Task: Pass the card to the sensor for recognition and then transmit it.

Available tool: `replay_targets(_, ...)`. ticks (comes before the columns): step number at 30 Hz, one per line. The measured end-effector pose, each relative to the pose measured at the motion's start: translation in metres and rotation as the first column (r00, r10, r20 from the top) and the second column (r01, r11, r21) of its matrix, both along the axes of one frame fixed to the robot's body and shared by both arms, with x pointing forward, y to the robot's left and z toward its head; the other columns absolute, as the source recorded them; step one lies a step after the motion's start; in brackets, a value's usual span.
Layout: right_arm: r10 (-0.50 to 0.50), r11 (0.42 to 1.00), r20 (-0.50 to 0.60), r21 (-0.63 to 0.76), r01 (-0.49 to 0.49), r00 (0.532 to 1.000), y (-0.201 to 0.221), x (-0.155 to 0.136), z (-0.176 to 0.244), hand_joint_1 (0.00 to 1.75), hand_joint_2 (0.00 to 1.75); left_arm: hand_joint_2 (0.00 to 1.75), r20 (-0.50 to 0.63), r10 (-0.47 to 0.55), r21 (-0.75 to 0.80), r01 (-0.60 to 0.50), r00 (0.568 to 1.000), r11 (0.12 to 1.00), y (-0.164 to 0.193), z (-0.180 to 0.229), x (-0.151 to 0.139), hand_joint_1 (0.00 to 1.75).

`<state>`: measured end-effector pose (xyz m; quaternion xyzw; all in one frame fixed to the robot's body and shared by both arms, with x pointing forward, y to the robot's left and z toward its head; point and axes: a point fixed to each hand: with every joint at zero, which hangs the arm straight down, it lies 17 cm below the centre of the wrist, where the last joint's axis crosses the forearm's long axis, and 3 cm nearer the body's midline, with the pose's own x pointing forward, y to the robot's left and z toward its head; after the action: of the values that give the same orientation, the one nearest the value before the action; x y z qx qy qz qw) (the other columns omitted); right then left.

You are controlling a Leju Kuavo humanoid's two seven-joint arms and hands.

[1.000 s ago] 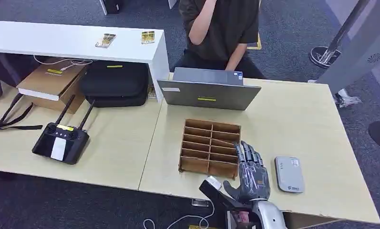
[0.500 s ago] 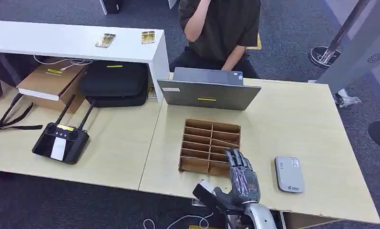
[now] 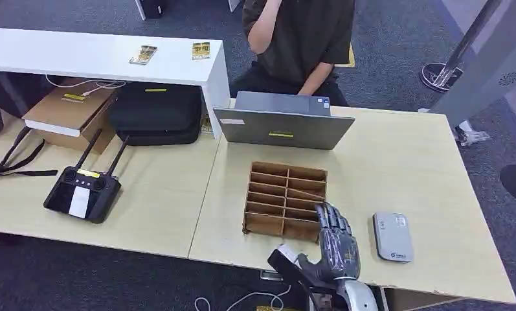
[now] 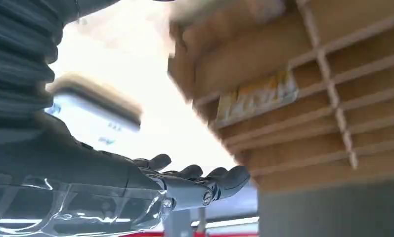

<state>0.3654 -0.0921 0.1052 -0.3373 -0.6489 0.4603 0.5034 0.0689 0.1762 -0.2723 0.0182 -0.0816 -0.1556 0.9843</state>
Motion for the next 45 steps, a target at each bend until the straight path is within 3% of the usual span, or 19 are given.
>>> replay_targets(4, -0.042, 0.999, 0.234, -0.006, 0.045, 0.971, -0.016, -0.001, 0.055, 0.0, 1.75, 0.0, 0.011, -0.008, 0.004, 0.008, 1.0, 1.0, 0.0, 0.0, 0.001, 0.0)
replay_targets(8, -0.046, 0.999, 0.279, 0.018, 0.042, 0.959, -0.022, -0.006, 0.072, 0.0, 1.75, 0.0, 0.01, -0.011, 0.003, 0.011, 1.0, 1.0, 0.0, 0.0, 0.001, 0.0)
replay_targets(16, -0.014, 0.999, 0.17, 0.031, 0.009, 0.985, -0.016, -0.008, 0.05, 0.0, 1.75, 0.0, -0.006, -0.016, -0.006, 0.016, 1.0, 1.0, 0.0, 0.0, -0.002, 0.0)
replay_targets(21, 0.061, 0.998, 0.083, 0.022, -0.063, 0.995, 0.005, -0.01, 0.026, 0.0, 1.75, 0.0, -0.009, -0.024, -0.009, 0.023, 1.0, 1.0, 0.001, 0.0, -0.002, 0.0)
replay_targets(27, 0.151, 0.989, 0.088, -0.003, -0.151, 0.985, 0.029, -0.011, 0.017, 0.0, 1.75, 0.0, -0.009, -0.028, -0.008, 0.028, 1.0, 1.0, 0.002, -0.001, -0.002, 0.0)
replay_targets(45, 0.2, 0.979, 0.119, 0.006, -0.202, 0.972, 0.04, -0.011, 0.017, 0.0, 1.75, 0.0, -0.003, -0.035, -0.02, 0.035, 0.999, 0.999, 0.0, 0.0, -0.001, 0.0)
